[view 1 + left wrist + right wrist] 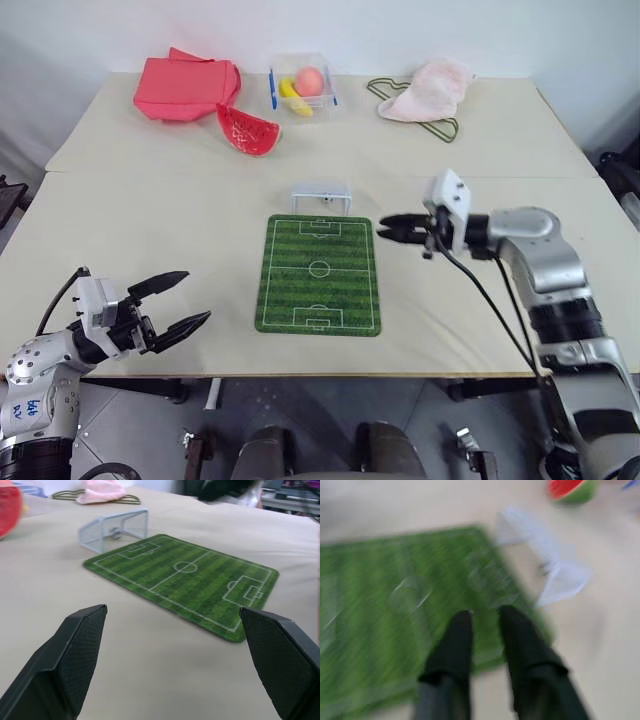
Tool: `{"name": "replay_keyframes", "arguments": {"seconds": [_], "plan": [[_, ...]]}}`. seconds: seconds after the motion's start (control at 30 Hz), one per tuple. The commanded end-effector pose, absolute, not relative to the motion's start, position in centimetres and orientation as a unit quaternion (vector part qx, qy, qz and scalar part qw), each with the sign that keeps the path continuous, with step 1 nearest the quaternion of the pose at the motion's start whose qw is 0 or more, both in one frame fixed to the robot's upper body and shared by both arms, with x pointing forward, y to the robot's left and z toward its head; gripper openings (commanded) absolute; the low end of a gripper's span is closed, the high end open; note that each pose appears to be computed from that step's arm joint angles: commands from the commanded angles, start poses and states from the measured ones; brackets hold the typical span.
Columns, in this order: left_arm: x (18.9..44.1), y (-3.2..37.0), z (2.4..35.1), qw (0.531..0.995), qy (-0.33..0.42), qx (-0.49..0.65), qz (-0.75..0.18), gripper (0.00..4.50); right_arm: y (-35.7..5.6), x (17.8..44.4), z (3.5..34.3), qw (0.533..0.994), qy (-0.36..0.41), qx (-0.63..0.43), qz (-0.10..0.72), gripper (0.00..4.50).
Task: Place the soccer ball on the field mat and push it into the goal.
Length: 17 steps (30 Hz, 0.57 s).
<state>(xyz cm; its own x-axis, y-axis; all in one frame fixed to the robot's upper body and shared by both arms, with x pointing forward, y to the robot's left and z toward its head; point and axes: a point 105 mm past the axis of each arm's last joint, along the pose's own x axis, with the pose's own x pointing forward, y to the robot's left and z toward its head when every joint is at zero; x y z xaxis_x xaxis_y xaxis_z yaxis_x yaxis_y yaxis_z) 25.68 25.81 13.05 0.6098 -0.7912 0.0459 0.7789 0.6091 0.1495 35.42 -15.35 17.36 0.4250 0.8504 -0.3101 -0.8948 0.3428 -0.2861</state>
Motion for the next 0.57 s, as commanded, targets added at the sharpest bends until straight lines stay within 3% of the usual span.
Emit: {"name": "replay_keyframes", "arguments": {"seconds": [0.03, 0.2, 0.47, 0.57], "plan": [[25.9, 27.1, 14.0, 0.904, -0.069, 0.072, -0.415, 4.50, -17.8, 34.8, 18.1, 0.817, 0.031, -0.210, 0.536, 2.37], [26.2, 28.2, 14.4, 0.913, -0.078, 0.065, -0.396, 4.50, -22.1, 34.4, 16.1, 0.837, 0.044, -0.190, 0.511, 4.10], [26.6, 29.6, 14.7, 0.917, -0.065, 0.067, -0.388, 4.50, -25.3, 33.3, 14.7, 0.838, 0.057, -0.192, 0.508, 4.10], [26.4, 29.1, 14.9, 0.911, -0.071, 0.053, -0.403, 4.50, -25.8, 34.0, 14.6, 0.858, 0.050, -0.194, 0.473, 4.10]]}}
